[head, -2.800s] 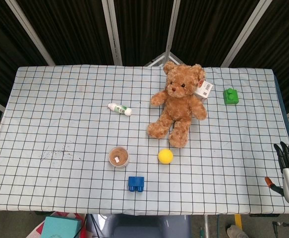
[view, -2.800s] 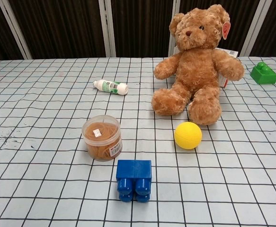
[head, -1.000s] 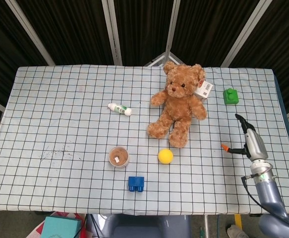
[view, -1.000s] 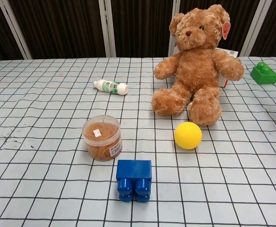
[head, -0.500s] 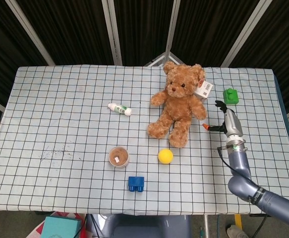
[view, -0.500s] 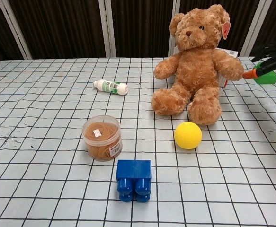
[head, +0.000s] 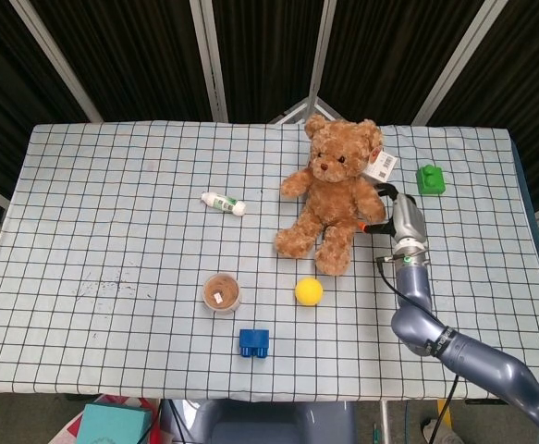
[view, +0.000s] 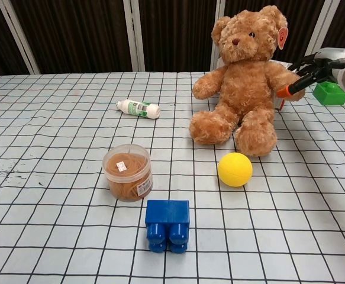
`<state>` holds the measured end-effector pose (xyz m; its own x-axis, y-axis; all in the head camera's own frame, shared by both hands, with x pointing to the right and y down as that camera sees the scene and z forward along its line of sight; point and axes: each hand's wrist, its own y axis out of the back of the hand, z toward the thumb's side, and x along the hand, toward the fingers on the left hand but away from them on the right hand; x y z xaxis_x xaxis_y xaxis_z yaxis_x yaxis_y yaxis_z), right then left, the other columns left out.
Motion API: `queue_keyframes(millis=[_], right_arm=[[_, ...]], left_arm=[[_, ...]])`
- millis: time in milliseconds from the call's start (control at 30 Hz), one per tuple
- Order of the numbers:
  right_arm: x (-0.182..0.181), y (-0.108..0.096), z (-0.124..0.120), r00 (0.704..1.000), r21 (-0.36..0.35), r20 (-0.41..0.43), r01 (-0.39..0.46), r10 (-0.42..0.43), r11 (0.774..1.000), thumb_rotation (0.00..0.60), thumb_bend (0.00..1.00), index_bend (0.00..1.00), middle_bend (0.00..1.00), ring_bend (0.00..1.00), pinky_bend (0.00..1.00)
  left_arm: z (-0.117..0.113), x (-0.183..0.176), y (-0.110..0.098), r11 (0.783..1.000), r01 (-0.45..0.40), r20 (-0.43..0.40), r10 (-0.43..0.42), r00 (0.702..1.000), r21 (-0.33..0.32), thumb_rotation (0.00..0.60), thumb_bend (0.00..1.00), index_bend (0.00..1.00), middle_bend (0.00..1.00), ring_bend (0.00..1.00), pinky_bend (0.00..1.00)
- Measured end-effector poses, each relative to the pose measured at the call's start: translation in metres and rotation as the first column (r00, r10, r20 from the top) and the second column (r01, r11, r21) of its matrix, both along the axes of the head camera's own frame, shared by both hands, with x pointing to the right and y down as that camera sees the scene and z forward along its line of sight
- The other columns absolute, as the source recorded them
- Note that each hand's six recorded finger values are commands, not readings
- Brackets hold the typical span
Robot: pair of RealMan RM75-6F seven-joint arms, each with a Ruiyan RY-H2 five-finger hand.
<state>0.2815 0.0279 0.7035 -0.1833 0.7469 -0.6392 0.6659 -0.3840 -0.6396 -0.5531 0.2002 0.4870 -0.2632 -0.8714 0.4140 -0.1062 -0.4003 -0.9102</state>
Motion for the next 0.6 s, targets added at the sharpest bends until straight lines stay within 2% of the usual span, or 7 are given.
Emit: queue_keyframes(millis=[200,433,600], right_arm=[[-0.012,-0.004,0.004,1.0,-0.008,-0.027,-0.011,0.011,1.0,0.6,0.2,0.31,0.34,0.23,0.0],[-0.014,-0.011,0.007,0.997,0.006,-0.05,-0.061,0.061,0.998,0.6,0.2,0.54,0.49,0.35,0.0],[-0.013,-0.014,0.007,0.994,0.034,-0.05,-0.095,0.096,0.995,0.6,0.2,0.6,0.53,0.38,0.0]], left_arm=[[0.001,-0.001,-0.001,1.0,0.002,-0.004,-0.002,1.0,-0.004,0.6,0.17,0.22,0.06,0.01,0.14],[0.001,-0.004,-0.002,1.0,0.011,-0.009,-0.011,1.0,-0.001,0.6,0.17,0.22,0.06,0.01,0.14],[0.001,-0.005,-0.003,1.0,0.011,-0.01,-0.011,1.0,-0.004,0.6,0.17,0.22,0.06,0.01,0.14]])
